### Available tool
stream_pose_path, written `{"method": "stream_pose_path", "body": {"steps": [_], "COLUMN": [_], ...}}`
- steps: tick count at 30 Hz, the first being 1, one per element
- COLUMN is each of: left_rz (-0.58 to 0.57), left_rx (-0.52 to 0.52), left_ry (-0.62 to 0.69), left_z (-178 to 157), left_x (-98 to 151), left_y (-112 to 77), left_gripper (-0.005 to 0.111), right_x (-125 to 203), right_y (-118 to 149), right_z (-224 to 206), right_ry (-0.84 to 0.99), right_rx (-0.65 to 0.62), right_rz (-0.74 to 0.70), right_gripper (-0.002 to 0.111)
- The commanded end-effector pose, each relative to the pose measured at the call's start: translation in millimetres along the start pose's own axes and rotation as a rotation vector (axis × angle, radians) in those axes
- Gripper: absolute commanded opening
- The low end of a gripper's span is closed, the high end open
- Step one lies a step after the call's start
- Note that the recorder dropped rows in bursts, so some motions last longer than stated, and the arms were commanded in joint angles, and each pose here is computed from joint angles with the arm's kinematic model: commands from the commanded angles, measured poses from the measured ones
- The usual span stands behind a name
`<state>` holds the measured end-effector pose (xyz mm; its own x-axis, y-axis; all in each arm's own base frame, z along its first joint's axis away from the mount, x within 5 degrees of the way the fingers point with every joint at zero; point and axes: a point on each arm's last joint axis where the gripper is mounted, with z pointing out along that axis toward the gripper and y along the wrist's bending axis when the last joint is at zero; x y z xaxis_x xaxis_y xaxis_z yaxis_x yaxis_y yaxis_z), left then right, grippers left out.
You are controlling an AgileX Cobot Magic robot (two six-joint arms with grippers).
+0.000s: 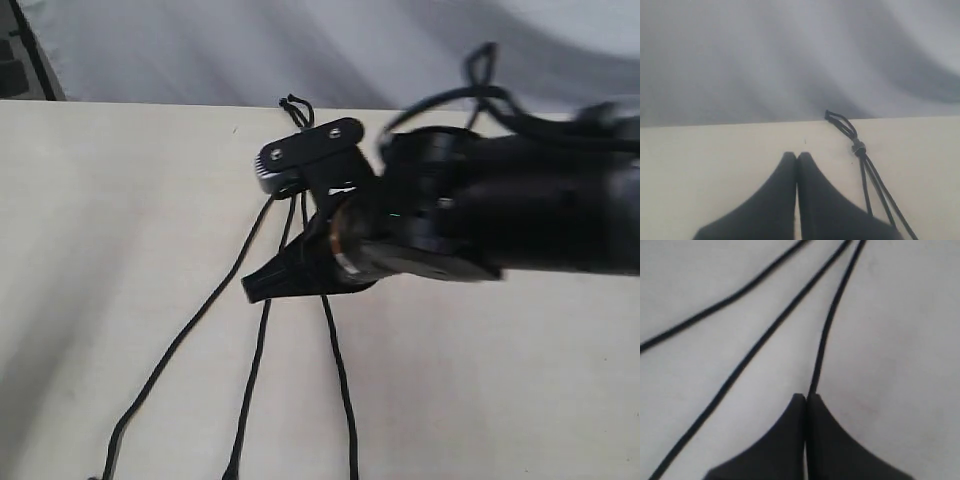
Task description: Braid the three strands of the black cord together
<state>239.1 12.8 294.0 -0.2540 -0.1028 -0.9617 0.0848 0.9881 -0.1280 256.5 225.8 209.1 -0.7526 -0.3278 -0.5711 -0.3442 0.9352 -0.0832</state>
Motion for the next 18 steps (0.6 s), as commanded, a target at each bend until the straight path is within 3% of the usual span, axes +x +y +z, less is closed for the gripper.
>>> {"method": "stream_pose_path", "body": {"steps": [1, 5, 7, 12, 15, 18], "left_rz": [-0.021, -0.017, 0.014, 0.005, 0.013, 0.076], "left_rx": [0.019, 0.001, -0.026, -0.183, -0.155, -0.046], "left_ry": [-0.005, 0.005, 0.028, 0.099, 0.104, 0.122], "left_z": [2.5, 2.5, 2.5, 0.6, 1.6, 4.9], "left_x": [-2.0, -1.1, 1.0, 6.8, 7.3, 7.3], "left_y": [-0.8, 0.7, 3.3, 17.4, 12.7, -2.5], "left_gripper": [0.000, 0.000, 0.000, 0.000, 0.000, 0.000], "right_x": [-12.7, -18.9, -26.9, -52.9, -56.7, -54.8], "right_y": [28.6, 50.8, 48.8, 5.7, -6.6, -7.5], "right_z": [21.8, 38.0, 43.5, 48.8, 49.5, 52.1], "right_ry": [0.182, 0.292, 0.292, 0.332, 0.372, 0.397], "right_rx": [0.136, 0.048, 0.018, -0.111, -0.308, -0.361], "right_rz": [-0.134, -0.303, -0.372, -0.144, -0.029, -0.036], "right_gripper": [0.000, 0.000, 0.000, 0.000, 0.000, 0.000]}}
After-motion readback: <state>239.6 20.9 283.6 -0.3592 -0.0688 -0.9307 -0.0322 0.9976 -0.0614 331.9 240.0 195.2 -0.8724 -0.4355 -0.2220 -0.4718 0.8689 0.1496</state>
